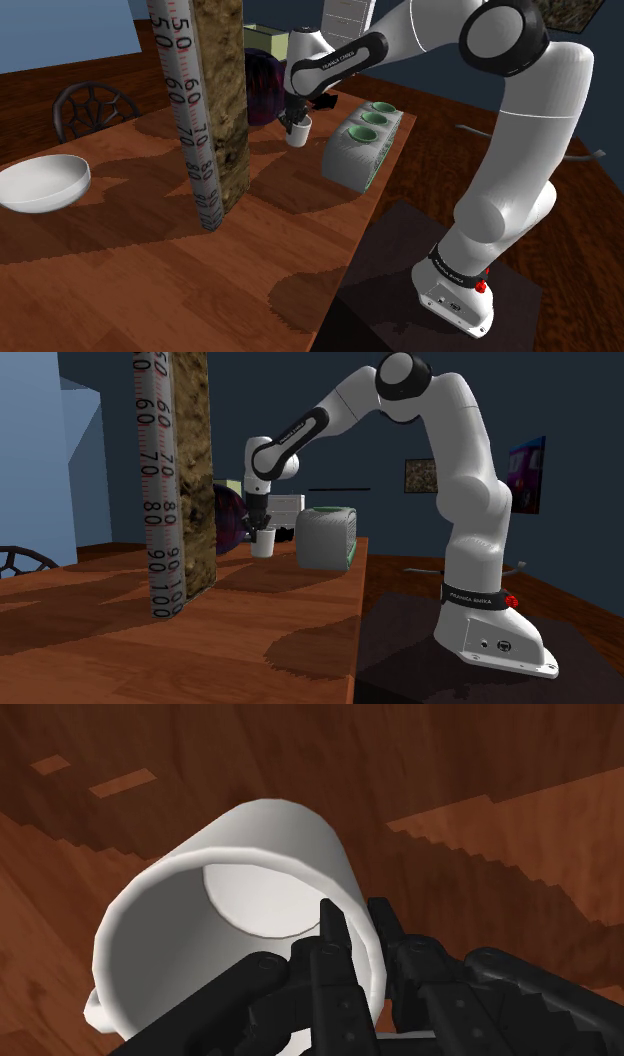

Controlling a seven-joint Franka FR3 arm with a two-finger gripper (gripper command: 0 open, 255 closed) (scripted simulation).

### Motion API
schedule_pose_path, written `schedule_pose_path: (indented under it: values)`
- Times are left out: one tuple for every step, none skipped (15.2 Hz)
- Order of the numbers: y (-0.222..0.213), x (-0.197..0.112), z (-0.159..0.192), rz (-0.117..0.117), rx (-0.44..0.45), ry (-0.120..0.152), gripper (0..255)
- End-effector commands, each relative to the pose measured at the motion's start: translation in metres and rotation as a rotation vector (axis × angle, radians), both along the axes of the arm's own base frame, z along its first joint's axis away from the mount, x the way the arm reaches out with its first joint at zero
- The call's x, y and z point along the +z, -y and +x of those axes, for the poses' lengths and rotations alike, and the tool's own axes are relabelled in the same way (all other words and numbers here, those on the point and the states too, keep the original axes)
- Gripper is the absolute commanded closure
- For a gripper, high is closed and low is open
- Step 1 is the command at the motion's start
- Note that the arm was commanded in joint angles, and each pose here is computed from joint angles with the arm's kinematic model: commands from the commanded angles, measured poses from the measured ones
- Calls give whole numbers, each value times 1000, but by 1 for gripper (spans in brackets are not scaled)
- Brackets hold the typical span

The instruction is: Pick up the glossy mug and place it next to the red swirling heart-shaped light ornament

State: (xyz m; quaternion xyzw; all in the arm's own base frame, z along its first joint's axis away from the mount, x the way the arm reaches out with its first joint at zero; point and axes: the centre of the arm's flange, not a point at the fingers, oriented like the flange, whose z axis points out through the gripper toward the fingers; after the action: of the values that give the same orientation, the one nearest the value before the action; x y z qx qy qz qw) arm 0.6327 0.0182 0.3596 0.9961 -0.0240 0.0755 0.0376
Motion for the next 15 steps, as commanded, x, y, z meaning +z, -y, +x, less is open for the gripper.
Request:
schedule_pose_path:
  values:
    - [-1,-1,0,0,0,1,255]
    - [-1,-1,0,0,0,1,255]
    - [-1,-1,0,0,0,1,255]
    - [-1,-1,0,0,0,1,255]
    - [-1,-1,0,0,0,1,255]
    - [-1,-1,0,0,0,1,255]
    - [-1,-1,0,0,0,1,0]
    - [-1,-1,0,0,0,1,0]
    - [-1,-1,0,0,0,1,0]
    - [-1,-1,0,0,0,1,0]
    - [-1,-1,0,0,0,1,0]
    - [-1,-1,0,0,0,1,0]
    - [-2,12,-2,0,0,1,0]
    - [-3,25,-4,0,0,1,0]
    - [-4,38,-6,0,0,1,0]
